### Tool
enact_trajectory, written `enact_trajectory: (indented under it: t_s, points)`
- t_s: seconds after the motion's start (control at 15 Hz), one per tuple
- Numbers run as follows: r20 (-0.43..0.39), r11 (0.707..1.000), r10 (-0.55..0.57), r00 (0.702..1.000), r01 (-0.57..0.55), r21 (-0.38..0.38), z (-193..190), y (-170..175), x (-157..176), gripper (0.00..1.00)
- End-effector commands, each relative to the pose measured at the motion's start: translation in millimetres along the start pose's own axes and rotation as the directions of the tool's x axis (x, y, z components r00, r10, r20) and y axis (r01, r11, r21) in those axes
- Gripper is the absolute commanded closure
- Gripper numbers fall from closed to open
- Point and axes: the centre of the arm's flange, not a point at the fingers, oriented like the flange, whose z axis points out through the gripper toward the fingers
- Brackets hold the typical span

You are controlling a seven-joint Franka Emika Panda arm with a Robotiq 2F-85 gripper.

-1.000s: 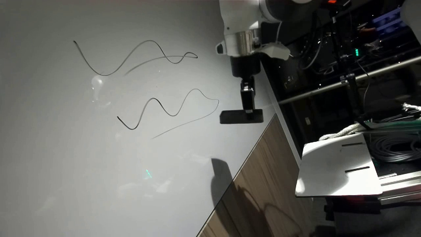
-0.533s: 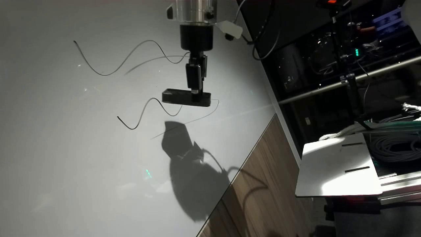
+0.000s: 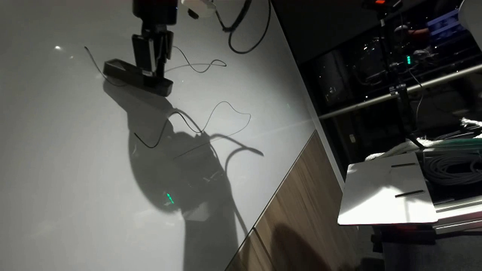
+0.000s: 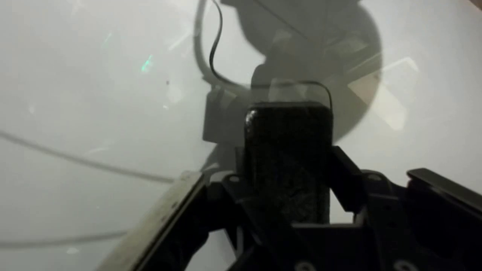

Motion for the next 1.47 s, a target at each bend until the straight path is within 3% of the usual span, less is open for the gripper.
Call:
enact_trajectory:
  t_s: [0.0, 0.27, 0.4, 1.13, 1.27, 1.4]
  points:
    - [-0.072, 0.999, 0.003, 0.997, -0.007, -0.054, -12.1, 15.9, 73.3, 0.71]
    - [-0.124, 0.994, 0.040, 0.991, -0.052, -0.095, -24.7, 56.4, 114.8, 0.71]
    - [-0.094, 0.993, 0.055, 0.994, -0.065, -0.097, -17.3, 55.5, 121.0, 0.71]
    - [0.059, 0.994, 0.050, 0.997, -0.044, -0.098, 66.9, -36.2, 133.1, 0.71]
    - [0.084, 0.992, 0.043, 0.996, -0.033, -0.122, 78.6, -32.8, 127.3, 0.71]
    - [0.106, 0.987, 0.056, 0.993, -0.039, -0.155, 74.3, -5.3, 112.3, 0.71]
